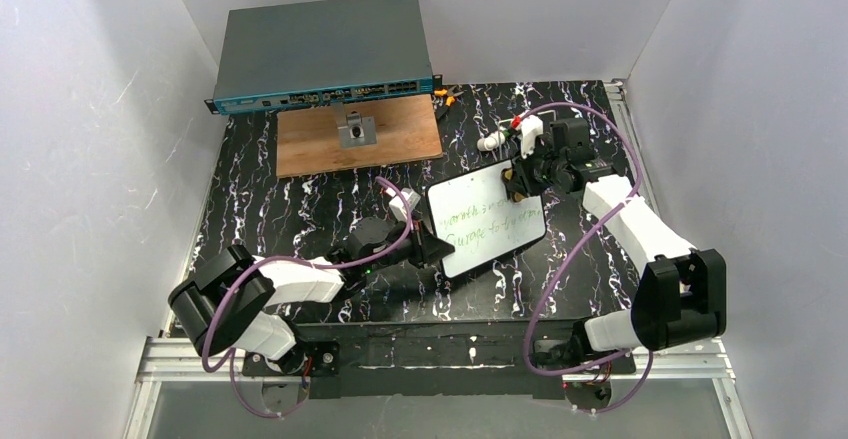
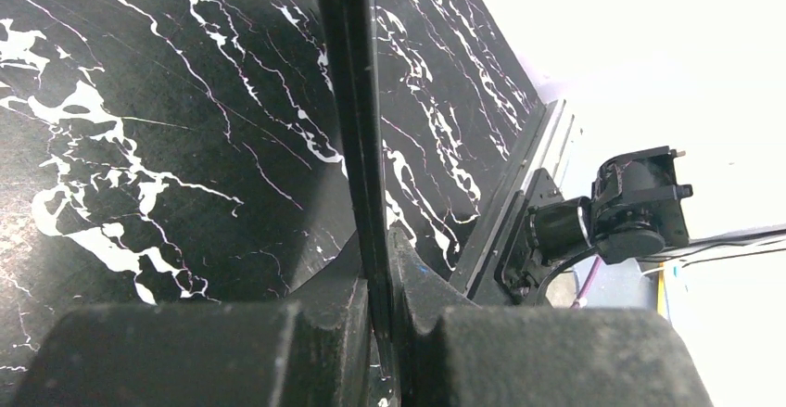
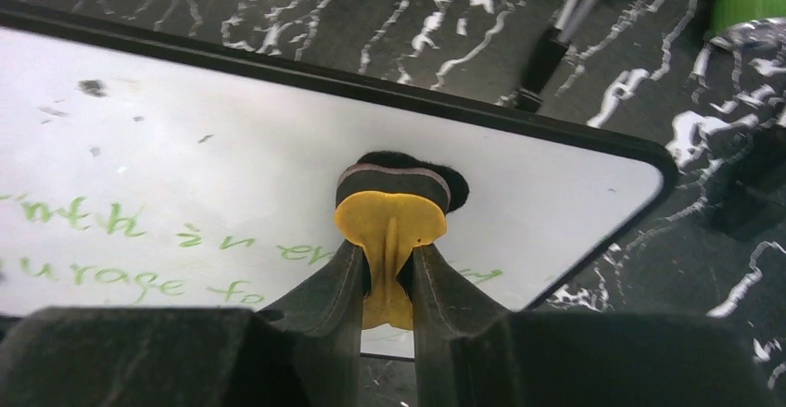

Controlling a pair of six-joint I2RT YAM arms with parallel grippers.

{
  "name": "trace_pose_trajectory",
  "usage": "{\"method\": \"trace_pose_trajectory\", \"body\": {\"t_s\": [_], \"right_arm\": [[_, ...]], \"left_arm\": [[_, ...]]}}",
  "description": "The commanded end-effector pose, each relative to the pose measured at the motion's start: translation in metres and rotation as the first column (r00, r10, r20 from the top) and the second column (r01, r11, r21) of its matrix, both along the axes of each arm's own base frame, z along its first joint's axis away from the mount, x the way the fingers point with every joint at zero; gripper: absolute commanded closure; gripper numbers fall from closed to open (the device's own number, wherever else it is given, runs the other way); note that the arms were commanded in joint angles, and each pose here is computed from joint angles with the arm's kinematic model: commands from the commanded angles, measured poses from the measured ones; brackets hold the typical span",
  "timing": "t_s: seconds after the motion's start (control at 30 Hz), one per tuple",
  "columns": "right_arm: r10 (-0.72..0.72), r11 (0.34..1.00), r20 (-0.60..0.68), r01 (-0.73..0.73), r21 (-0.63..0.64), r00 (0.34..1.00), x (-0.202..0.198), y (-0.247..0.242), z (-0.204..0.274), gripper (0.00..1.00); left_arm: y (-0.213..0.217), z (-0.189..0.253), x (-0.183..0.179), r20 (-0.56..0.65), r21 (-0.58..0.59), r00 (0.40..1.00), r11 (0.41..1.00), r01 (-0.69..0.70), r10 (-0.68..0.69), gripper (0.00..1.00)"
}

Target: Erase the whiteboard

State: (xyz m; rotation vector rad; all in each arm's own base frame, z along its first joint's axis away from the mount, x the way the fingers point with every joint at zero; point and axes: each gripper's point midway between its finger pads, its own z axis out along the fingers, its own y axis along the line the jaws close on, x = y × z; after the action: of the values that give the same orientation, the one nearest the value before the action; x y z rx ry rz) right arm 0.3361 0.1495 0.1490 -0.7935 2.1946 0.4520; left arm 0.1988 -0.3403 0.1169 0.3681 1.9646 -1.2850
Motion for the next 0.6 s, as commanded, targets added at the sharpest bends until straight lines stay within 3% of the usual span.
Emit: {"method": "trace_pose_trajectory", "body": {"t_s": [0.0,0.07,0.17,0.4,0.57], "right_arm": [[0.235,0.965,-0.015,-0.231,0.125,0.972,-0.04,0.041,0.008,0.99],[0.318,0.935,-0.004,-0.313,0.164,0.948,-0.057,0.053,0.014,0.99],[0.333,0.93,0.006,-0.33,0.164,0.943,-0.06,0.053,0.014,0.99],[0.133,0.991,0.003,-0.133,0.026,0.991,-0.019,0.012,-0.007,0.99],[0.044,0.999,-0.013,-0.044,-0.006,0.999,-0.007,-0.012,-0.014,0.99]], "left_arm": [[-0.009,0.028,-0.02,0.15,-0.034,0.979,0.989,0.146,-0.139,1.0],[-0.01,0.028,-0.021,0.151,-0.034,0.978,0.988,0.147,-0.141,1.0],[-0.009,0.027,-0.021,0.15,-0.032,0.979,0.989,0.147,-0.14,1.0],[-0.009,0.029,-0.021,0.154,-0.034,0.978,0.989,0.146,-0.14,1.0],[-0.007,0.029,-0.022,0.156,-0.035,0.978,0.989,0.144,-0.137,1.0]]}}
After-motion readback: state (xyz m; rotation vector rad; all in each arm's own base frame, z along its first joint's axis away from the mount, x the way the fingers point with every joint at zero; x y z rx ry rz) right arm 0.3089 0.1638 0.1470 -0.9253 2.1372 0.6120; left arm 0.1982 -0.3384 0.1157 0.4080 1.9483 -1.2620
